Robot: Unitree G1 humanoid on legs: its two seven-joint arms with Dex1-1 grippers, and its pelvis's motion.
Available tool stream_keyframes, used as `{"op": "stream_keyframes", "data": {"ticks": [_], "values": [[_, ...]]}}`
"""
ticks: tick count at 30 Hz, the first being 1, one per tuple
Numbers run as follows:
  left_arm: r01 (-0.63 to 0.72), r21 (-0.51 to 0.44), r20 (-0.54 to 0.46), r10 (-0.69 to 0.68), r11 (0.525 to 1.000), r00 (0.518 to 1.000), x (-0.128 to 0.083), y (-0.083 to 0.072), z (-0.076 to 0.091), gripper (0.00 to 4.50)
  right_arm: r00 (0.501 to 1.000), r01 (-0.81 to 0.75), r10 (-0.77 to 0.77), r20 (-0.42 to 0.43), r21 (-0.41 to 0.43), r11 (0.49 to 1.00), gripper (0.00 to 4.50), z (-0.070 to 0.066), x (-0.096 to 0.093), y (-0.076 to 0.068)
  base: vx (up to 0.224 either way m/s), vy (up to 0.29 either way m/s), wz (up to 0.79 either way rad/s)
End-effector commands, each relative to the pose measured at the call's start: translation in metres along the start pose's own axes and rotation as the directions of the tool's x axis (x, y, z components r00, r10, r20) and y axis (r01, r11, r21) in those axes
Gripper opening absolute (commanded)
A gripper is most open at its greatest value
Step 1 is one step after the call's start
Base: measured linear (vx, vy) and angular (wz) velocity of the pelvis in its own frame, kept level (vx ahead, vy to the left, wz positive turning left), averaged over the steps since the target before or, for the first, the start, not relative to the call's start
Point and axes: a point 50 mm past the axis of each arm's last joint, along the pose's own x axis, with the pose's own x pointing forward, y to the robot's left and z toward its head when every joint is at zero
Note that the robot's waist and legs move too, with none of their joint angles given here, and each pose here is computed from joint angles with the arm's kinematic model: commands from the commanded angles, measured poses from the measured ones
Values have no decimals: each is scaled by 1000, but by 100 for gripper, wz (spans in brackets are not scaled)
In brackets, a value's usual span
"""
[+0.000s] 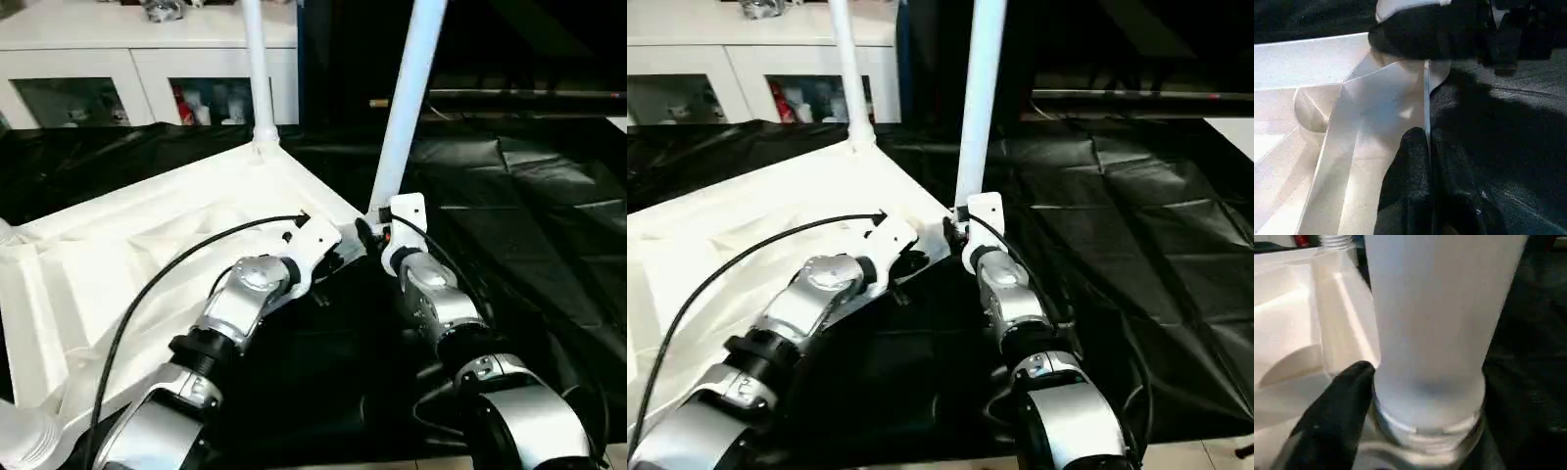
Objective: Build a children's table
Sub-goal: Rotate leg to tighten
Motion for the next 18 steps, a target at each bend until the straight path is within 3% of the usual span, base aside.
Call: {"op": "stream_keyframes", "data": {"ticks": [1,5,8,9,13,17,18], "values": [[32,21,-7,-32,999,999,-10,3,-14,0,999,-19,19,35,-10,1000,378,4,-3,-10,0,0,0],[67,51,-9,-67,996,998,-17,7,-18,0,992,-117,119,36,-54,992,408,5,-8,-15,0,0,0],[137,94,5,-138,986,990,-26,10,-19,0,944,-326,329,8,-109,939,408,2,-20,-17,0,0,0],[137,94,5,-138,986,990,-26,10,-19,0,944,-326,329,8,-109,939,408,2,-20,-17,0,0,0],[276,150,-3,-279,949,960,-40,10,-23,0,788,-610,614,-46,-186,770,408,0,-52,-21,0,0,0],[349,156,-2,-353,924,936,-49,11,-24,0,687,-722,719,-107,-207,660,408,0,-70,-23,0,0,0],[349,156,-2,-353,924,936,-49,11,-24,0,687,-722,719,-107,-207,660,408,0,-70,-23,0,0,0]]}}
